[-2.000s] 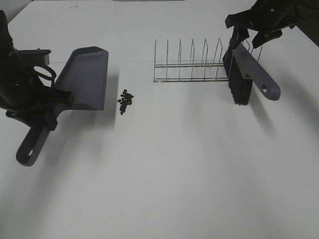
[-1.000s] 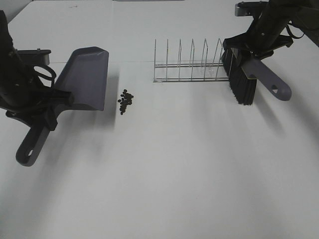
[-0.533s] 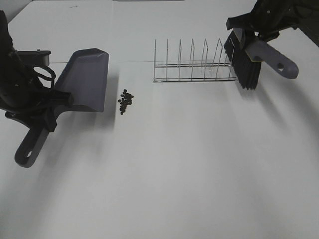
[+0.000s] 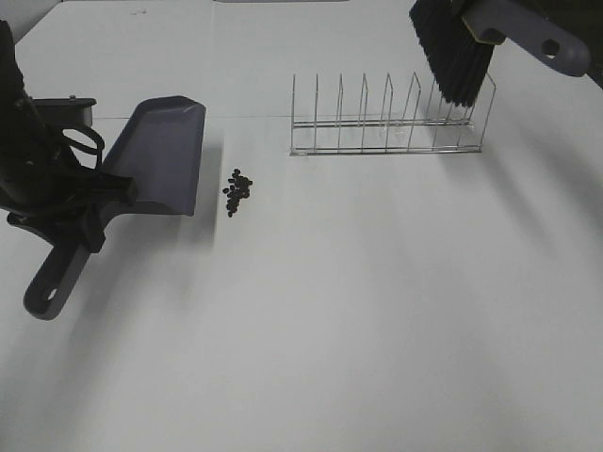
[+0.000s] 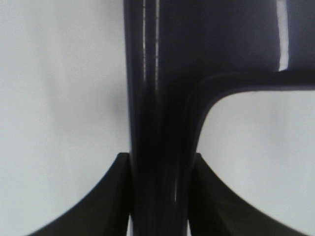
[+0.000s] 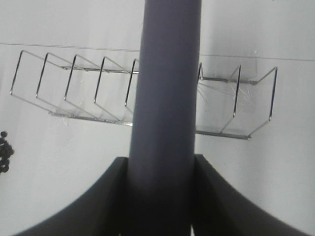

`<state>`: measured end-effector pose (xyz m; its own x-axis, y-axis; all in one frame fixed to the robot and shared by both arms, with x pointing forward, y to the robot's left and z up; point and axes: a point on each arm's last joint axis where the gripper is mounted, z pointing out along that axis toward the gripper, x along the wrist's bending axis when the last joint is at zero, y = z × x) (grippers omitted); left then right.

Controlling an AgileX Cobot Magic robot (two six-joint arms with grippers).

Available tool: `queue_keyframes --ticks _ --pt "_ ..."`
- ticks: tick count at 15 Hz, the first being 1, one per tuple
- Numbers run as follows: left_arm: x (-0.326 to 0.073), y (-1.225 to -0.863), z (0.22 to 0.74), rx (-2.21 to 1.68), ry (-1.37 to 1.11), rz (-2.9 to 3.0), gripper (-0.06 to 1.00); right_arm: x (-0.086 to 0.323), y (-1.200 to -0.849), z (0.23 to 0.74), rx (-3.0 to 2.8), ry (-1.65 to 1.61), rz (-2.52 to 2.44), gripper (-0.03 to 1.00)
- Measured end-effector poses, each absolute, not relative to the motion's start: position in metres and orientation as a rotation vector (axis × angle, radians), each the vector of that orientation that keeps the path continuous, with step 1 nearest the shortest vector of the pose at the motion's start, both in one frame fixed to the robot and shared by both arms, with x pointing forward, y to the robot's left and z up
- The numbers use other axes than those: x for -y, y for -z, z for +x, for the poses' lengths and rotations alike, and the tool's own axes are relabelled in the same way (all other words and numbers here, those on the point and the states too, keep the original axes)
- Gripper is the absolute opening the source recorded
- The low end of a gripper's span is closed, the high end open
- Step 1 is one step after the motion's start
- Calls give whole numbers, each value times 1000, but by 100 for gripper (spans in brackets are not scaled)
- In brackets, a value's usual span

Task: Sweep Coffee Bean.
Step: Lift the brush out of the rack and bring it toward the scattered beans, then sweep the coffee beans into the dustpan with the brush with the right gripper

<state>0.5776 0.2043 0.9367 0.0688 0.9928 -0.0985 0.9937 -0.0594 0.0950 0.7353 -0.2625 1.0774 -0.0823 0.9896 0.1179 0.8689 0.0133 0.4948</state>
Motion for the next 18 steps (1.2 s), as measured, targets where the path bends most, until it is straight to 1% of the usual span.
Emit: queue_keyframes --ticks 2,3,4,6,8,9,12,14,17,18 --pt "-205 -937 576 -2061 20 2202 27 264 -1090 716 -2043 -640 1942 36" --pt "-206 -936 575 -2085 26 2214 27 262 -1085 693 -2096 -565 1979 36" --pt "-207 -936 575 -2100 14 2211 27 258 -1077 682 -2137 -516 1997 36" --pt "-207 -927 576 -2128 31 2217 27 240 -1052 669 -2238 -420 2003 36" --pt "-201 -905 575 -2152 85 2273 27 219 -1027 664 -2271 -381 1931 36" --pt "-196 -894 573 -2153 111 2308 27 209 -1018 663 -2265 -365 1896 36" --pt "-183 -879 571 -2133 120 2344 27 184 -1000 660 -2247 -298 1805 36" --pt "-181 -873 571 -2156 129 2337 27 165 -979 661 -2261 -218 1756 36" --pt "-180 -873 571 -2153 128 2337 27 137 -935 659 -2322 -73 1671 36" --pt "-180 -873 571 -2154 126 2337 27 126 -927 659 -2331 -60 1634 36"
